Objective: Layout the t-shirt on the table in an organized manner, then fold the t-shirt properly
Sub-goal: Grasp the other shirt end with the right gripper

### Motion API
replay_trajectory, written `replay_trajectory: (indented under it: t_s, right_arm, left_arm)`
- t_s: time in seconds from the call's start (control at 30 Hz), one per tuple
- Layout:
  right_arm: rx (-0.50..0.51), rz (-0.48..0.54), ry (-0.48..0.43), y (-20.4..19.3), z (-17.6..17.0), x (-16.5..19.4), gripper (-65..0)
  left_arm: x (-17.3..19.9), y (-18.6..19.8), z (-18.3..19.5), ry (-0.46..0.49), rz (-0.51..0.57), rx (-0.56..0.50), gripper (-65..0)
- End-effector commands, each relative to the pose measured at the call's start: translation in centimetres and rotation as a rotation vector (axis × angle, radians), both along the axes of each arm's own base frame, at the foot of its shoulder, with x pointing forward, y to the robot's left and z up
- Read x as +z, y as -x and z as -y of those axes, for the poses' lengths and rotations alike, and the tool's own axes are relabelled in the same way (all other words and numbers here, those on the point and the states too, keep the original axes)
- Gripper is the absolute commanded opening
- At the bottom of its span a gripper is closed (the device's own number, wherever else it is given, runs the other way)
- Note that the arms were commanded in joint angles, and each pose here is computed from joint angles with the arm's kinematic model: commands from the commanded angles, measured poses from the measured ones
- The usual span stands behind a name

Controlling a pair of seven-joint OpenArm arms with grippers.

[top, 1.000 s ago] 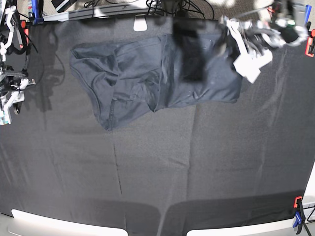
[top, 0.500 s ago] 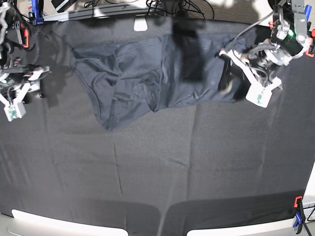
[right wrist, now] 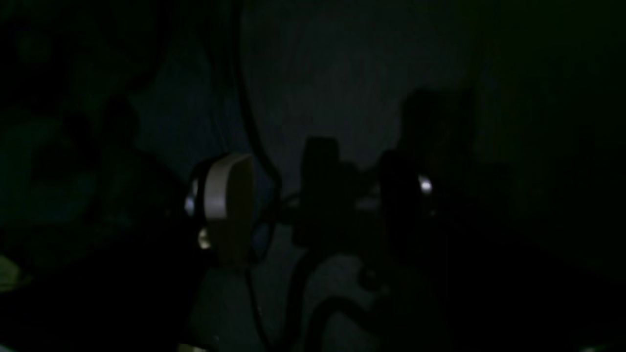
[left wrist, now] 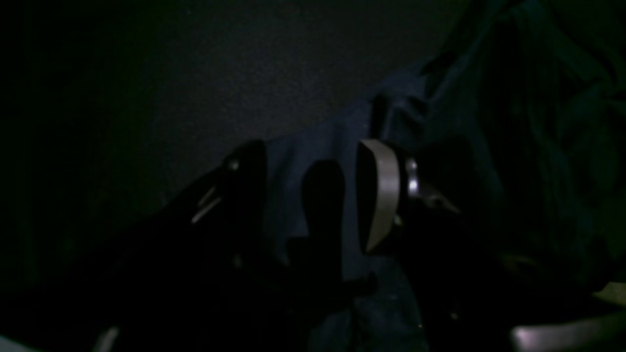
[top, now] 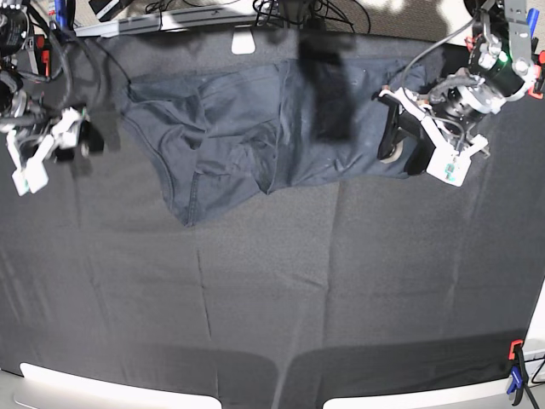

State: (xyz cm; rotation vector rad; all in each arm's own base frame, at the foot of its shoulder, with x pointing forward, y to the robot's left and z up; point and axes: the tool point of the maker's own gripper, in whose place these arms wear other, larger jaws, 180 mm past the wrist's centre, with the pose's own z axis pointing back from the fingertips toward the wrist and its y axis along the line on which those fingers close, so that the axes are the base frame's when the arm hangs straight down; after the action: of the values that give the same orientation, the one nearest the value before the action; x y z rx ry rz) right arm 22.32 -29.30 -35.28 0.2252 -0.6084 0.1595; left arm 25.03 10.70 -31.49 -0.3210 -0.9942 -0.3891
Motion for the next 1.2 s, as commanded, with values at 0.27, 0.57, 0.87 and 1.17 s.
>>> replay_trajectory:
  t_s: [0.27, 0.57, 0.87, 1.17]
  right_arm:
    - [-0.017, -0.035, -0.099, -2.6, 0.3, -2.5, -26.2]
    - [0.107, -0.15, -0.061, -3.8, -4.3, -6.3, -26.3]
    - [0.171, -0.199, -0.169, -3.2, -8.3, -6.7, -26.3]
    - [0.268, -0.214, -0.263, -2.1, -11.3, -6.5, -32.8]
  left_arm:
    - [1.1, -0.4, 0.1, 0.013, 0.041, -0.004, -38.0]
    - [1.1, -0.4, 0.1, 0.012, 0.04, -0.004, -38.0]
    - [1.1, -0.4, 0.1, 0.012, 0.041, -0.004, -38.0]
    - [1.1, -0.4, 0.1, 0.012, 0.04, -0.004, -38.0]
